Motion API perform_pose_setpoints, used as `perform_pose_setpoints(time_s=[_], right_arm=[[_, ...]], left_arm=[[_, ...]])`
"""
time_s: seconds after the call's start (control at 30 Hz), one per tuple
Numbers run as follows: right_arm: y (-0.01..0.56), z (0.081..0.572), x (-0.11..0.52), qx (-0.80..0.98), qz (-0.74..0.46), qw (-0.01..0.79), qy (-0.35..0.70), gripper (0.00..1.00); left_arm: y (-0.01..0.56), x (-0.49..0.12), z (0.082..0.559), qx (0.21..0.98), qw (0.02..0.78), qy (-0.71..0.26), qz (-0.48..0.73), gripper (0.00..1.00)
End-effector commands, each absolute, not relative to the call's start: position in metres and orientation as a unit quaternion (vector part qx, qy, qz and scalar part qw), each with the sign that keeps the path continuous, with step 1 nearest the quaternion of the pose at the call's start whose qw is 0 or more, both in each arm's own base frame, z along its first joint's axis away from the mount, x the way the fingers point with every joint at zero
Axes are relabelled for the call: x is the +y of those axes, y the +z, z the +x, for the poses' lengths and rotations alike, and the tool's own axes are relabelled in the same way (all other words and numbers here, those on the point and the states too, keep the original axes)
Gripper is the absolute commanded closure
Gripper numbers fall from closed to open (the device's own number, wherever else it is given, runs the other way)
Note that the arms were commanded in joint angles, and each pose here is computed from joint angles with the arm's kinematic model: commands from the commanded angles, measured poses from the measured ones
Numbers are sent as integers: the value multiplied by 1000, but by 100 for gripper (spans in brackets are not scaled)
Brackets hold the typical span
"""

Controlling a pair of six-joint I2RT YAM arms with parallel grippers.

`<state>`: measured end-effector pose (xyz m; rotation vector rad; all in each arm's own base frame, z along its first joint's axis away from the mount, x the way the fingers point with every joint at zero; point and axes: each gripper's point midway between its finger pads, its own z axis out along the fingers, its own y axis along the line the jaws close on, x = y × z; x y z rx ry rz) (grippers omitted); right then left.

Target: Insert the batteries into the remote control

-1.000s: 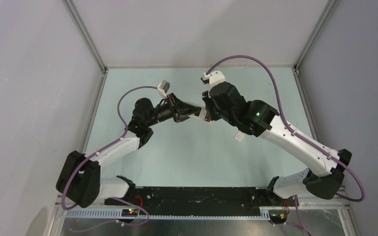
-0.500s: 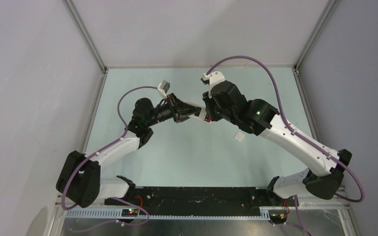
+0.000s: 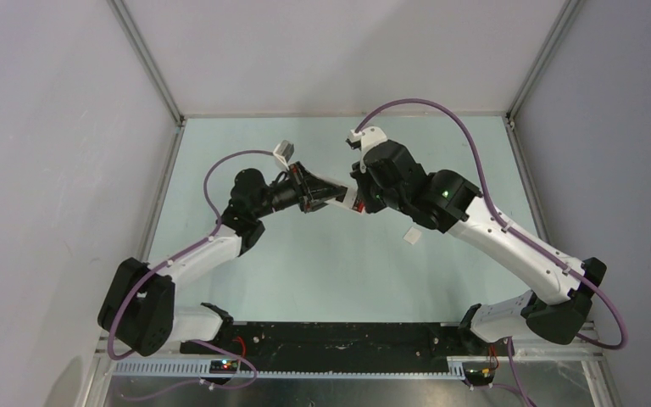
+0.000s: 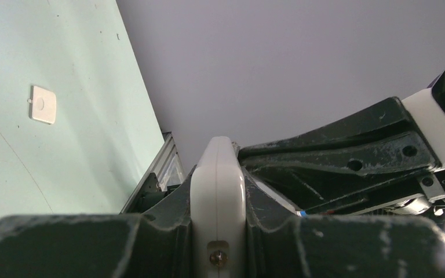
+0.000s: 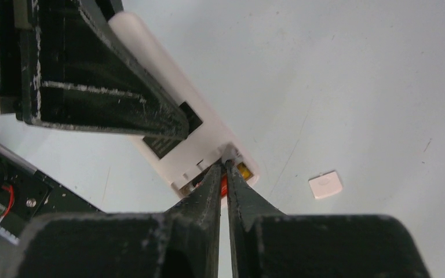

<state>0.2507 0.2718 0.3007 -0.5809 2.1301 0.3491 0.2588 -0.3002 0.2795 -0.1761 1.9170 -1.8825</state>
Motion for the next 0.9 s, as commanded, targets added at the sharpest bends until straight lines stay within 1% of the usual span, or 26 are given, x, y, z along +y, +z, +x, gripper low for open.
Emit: perform_pose_setpoints(time_s=[0.0, 0.17, 0.3, 0.43, 0.47, 0.6, 0.73, 0.87], right_arm=[[303, 238, 272, 860, -241, 420, 160, 89], [301, 238, 272, 863, -238, 416, 161, 90], [314, 241, 274, 858, -220, 425, 186, 86], [340, 242, 273, 841, -199, 446, 233, 76], [346, 241, 272, 837, -196, 450, 241, 70], [352, 252, 266, 835, -185, 463, 233, 61], [347, 262, 267, 837, -198, 465, 210, 58], [341, 268, 271, 836, -217, 465, 194, 60]], left_arm=[[301, -299, 262, 671, 254, -695, -43, 100], [302, -299, 262, 671, 255, -695, -41, 100], [298, -299, 261, 673, 253, -693, -42, 100], [292, -298, 260, 677, 250, -691, -44, 100], [291, -298, 260, 678, 249, -690, -44, 100], [291, -298, 260, 678, 249, -690, -44, 100], [290, -298, 259, 679, 248, -690, -44, 100], [289, -298, 259, 680, 246, -690, -43, 100]])
